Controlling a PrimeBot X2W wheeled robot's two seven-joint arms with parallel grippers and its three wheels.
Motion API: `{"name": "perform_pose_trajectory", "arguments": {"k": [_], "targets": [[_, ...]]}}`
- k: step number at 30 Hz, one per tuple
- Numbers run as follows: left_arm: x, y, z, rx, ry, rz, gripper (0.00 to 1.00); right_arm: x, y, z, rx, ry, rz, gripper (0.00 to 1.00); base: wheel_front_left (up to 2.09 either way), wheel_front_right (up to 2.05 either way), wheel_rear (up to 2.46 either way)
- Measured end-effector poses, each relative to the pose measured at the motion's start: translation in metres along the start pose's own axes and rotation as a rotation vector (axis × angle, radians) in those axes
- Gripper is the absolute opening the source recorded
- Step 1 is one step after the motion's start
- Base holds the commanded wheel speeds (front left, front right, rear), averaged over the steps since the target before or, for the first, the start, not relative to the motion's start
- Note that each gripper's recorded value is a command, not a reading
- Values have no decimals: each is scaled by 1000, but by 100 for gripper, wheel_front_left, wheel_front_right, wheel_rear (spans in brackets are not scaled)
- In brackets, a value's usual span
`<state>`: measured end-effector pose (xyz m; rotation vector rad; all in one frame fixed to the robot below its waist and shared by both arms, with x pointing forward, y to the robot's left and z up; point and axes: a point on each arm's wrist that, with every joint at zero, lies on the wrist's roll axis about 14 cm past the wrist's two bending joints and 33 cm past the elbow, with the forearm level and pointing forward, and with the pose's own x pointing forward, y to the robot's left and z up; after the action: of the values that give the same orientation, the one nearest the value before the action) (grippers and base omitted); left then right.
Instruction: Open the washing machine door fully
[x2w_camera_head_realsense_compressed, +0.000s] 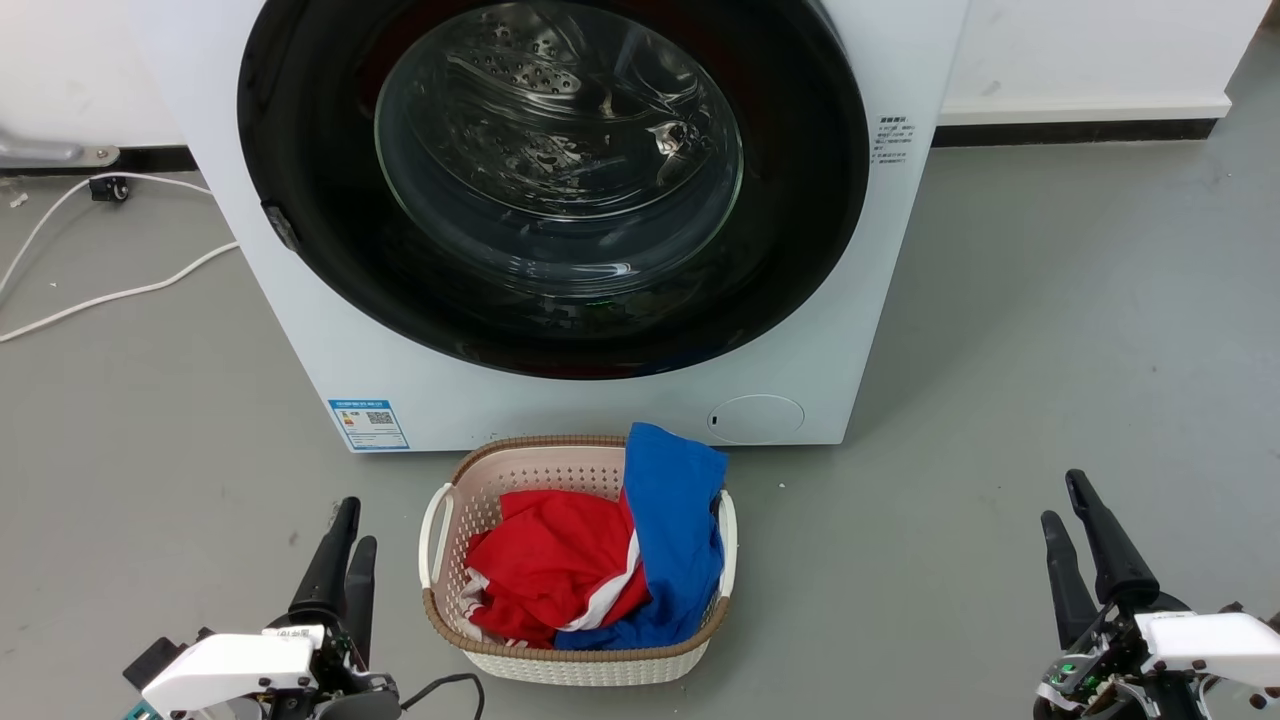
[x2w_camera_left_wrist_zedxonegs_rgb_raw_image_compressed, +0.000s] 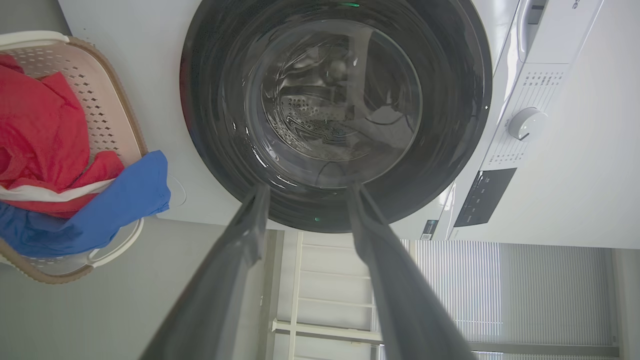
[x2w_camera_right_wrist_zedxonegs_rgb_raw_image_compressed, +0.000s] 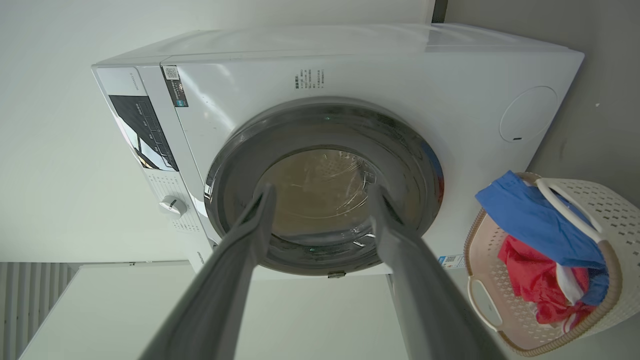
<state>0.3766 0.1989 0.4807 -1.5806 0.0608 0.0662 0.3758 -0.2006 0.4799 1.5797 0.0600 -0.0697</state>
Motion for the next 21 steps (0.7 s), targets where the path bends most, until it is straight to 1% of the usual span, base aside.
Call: {"name": "perform_pose_trajectory", "arguments": {"k": [5, 10, 16, 21], "targets": [[0, -4, 3, 30, -23, -12, 100, -1, -1, 3, -32, -20, -3, 100, 0, 0, 0], [0, -8, 11, 99, -56, -13, 100, -2, 4, 5, -147, -33, 6, 100, 0, 0, 0], [1, -16, 9, 239, -63, -16, 100, -3, 14, 6, -305, -44, 32, 100, 0, 0, 0], [1, -19, 2, 382, -51, -3, 100, -4, 21, 4, -441, -48, 54, 100, 0, 0, 0]]}}
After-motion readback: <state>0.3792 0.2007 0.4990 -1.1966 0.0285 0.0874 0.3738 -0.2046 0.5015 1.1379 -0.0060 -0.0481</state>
